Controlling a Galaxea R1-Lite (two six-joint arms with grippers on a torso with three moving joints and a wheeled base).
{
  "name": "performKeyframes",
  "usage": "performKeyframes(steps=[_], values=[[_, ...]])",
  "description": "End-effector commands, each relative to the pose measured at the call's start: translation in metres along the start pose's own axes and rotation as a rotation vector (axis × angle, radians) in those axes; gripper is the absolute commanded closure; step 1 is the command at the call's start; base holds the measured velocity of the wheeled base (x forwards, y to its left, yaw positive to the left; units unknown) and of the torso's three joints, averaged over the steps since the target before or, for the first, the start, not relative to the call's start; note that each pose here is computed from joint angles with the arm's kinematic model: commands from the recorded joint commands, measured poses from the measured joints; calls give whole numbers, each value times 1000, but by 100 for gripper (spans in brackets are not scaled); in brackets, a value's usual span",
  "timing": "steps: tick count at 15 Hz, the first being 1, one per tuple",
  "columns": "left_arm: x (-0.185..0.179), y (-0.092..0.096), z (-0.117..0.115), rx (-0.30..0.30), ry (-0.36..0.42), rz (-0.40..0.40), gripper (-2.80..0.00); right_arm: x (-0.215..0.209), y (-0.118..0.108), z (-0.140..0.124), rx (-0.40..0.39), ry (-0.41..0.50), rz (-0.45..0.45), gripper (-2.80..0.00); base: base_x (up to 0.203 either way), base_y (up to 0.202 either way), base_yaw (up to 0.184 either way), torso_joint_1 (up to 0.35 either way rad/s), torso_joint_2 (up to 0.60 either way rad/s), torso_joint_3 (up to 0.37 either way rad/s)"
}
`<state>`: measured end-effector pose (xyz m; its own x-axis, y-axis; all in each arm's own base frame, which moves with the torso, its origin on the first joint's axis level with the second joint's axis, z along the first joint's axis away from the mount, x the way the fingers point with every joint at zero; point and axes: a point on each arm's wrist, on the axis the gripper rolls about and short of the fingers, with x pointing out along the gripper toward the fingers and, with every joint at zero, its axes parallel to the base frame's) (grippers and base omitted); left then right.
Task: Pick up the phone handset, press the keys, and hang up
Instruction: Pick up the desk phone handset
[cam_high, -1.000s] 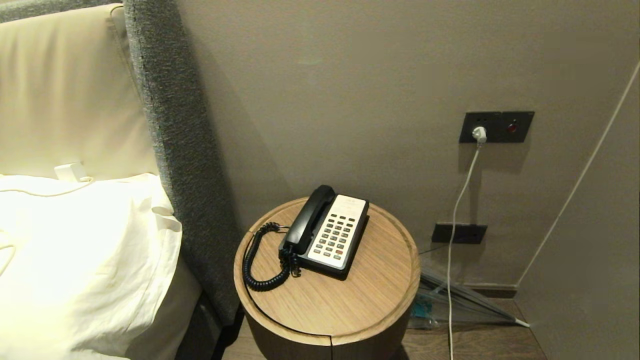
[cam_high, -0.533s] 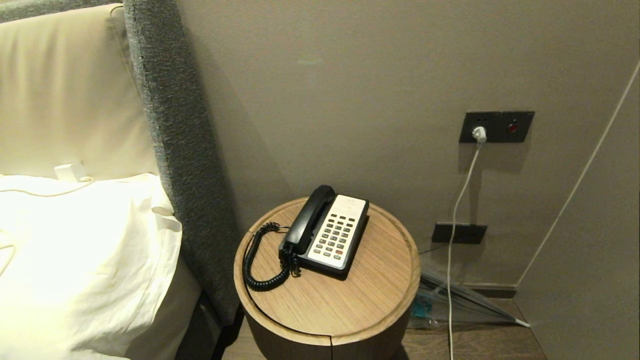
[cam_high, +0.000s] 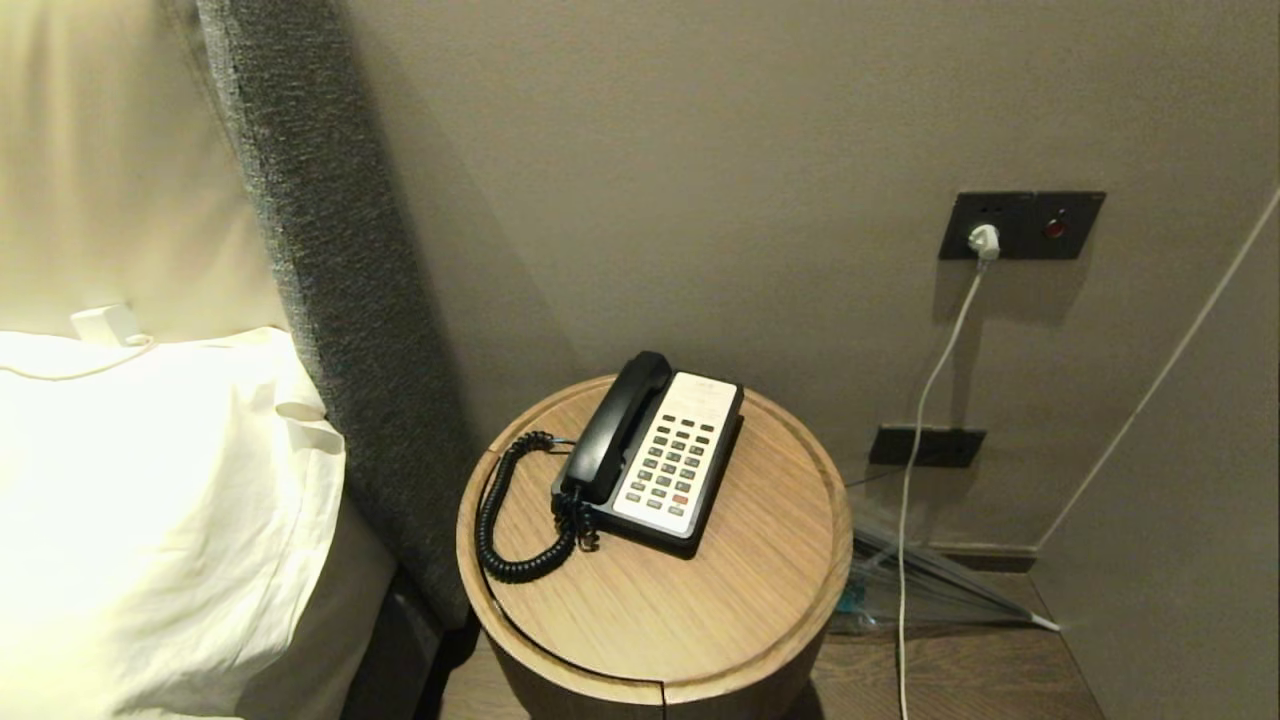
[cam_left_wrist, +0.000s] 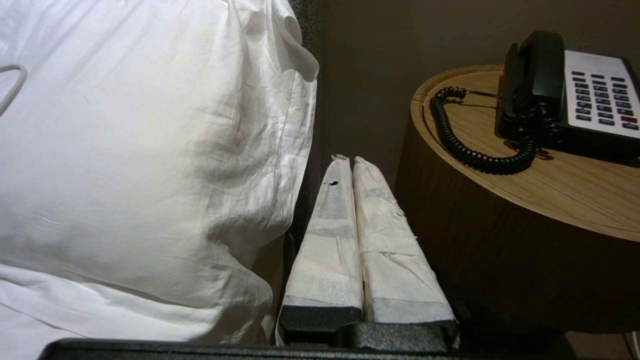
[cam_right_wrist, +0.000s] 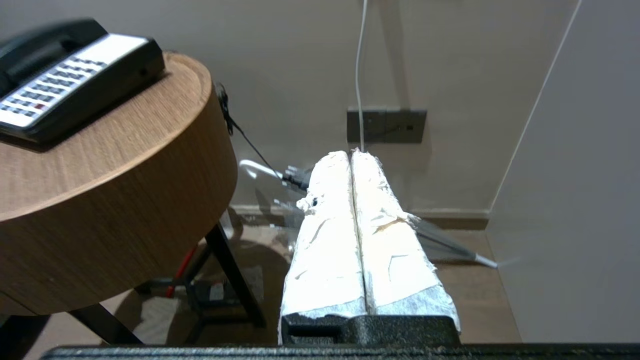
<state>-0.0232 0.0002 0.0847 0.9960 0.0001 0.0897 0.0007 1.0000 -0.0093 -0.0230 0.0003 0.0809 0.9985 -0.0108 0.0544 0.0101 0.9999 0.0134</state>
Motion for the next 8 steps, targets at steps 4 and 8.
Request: performKeyframes(steps=[4,8], values=[[2,0,-11,-1,39,1,0,1,0,-6,0,20,0,0,0,0,0,2,3,-194],[2,0,-11,-2,39,2,0,1,0,-6,0,19,0,0,0,0,0,2,1,-197]])
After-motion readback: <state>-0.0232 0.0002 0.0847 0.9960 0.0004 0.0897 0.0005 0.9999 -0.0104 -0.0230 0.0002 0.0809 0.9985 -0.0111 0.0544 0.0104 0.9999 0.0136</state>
